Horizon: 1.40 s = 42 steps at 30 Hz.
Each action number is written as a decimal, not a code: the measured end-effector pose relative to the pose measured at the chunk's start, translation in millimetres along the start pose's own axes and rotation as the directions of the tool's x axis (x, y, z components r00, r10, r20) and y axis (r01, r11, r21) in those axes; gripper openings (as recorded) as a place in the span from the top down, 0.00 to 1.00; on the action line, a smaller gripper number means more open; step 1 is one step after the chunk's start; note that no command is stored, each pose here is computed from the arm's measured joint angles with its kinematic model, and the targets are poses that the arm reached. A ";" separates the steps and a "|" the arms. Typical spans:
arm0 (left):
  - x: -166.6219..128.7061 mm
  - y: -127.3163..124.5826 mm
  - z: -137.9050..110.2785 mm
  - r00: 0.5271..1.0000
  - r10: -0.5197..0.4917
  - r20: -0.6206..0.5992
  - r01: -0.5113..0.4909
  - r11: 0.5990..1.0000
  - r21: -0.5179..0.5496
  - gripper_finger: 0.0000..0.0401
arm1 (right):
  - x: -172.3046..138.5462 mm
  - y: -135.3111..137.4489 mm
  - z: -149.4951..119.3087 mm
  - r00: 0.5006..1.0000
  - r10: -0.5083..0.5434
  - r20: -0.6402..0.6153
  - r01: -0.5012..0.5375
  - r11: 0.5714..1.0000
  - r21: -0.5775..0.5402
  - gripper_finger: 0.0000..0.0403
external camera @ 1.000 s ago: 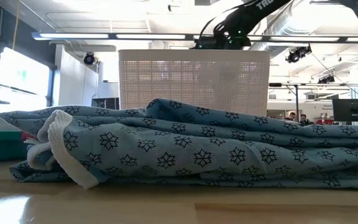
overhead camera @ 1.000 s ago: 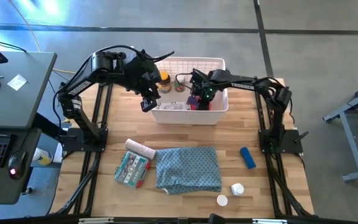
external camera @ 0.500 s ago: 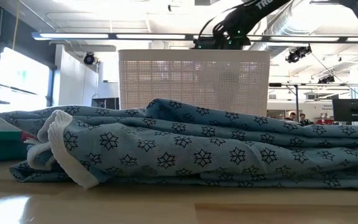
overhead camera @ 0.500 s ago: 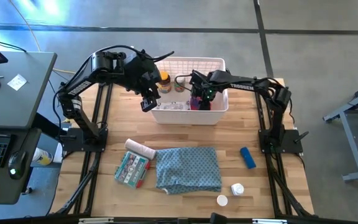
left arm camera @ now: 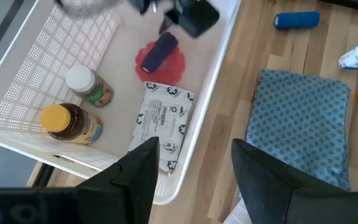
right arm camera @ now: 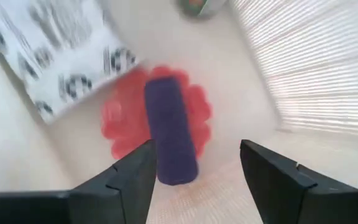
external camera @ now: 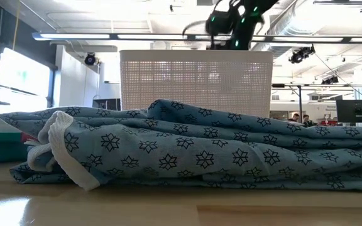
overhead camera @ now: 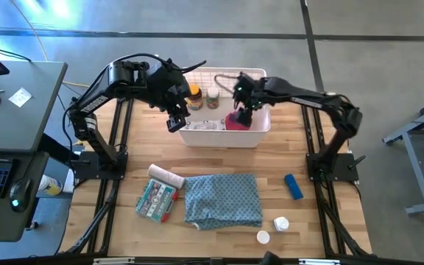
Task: Pick & place medical supplies in basket/bin
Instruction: Put the blue bandage into the white bin
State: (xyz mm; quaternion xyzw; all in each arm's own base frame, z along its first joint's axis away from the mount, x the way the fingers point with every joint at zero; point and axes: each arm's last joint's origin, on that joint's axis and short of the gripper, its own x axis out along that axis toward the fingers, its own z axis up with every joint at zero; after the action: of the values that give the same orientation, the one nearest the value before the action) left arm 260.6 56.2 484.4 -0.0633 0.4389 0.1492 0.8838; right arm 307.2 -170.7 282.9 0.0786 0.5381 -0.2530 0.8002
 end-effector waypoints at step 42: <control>0.1 1.1 4.8 0.998 0.043 0.052 -0.052 0.983 0.176 0.42 | -80.1 107.3 -189.3 0.705 0.446 -0.552 -0.077 0.822 0.565 0.51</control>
State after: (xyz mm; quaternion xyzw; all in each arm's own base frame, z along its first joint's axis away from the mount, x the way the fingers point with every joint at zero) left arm 263.9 58.5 487.3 0.0297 0.4306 0.1319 0.8924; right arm 180.7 22.6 262.0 0.4465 0.6833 -0.2178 0.5351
